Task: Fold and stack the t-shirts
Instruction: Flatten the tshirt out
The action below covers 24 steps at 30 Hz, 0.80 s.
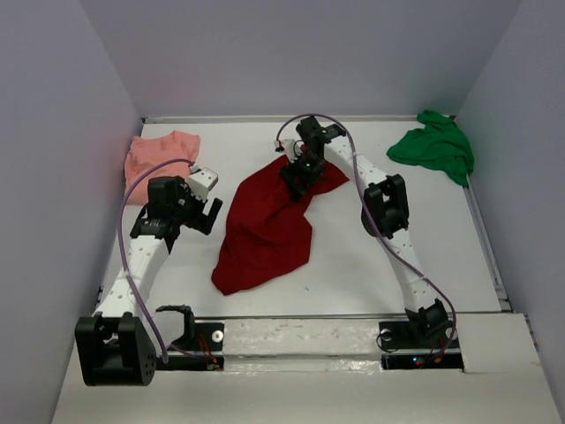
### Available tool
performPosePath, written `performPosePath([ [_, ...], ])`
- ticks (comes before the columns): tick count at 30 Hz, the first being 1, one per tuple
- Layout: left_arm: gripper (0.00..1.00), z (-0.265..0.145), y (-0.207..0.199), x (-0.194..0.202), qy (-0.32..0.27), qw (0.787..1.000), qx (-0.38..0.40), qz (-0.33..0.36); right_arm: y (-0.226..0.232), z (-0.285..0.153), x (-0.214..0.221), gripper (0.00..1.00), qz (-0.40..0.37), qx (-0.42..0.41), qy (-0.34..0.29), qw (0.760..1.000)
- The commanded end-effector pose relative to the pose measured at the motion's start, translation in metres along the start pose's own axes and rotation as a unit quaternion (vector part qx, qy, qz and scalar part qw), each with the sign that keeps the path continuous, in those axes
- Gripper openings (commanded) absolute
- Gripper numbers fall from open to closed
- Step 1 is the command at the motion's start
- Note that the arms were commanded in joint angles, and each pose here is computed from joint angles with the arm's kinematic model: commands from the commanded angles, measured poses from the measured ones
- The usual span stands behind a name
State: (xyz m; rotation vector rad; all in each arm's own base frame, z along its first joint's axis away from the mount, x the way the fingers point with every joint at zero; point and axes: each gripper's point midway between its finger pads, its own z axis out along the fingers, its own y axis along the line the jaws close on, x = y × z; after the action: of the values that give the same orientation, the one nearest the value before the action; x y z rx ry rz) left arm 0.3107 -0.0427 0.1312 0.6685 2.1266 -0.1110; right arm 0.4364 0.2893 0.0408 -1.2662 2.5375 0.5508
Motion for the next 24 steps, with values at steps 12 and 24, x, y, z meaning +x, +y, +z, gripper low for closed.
performPosePath([
  [12,0.99,-0.030,0.008,-0.021,-0.016,0.999,-0.034,0.005,0.001,-0.098,-0.134,1.00,-0.122,0.068,-0.265,0.954],
  [24,0.99,0.007,0.039,-0.079,-0.076,0.995,-0.040,0.058,-0.063,-0.330,0.017,1.00,-0.008,0.425,-0.279,0.861],
])
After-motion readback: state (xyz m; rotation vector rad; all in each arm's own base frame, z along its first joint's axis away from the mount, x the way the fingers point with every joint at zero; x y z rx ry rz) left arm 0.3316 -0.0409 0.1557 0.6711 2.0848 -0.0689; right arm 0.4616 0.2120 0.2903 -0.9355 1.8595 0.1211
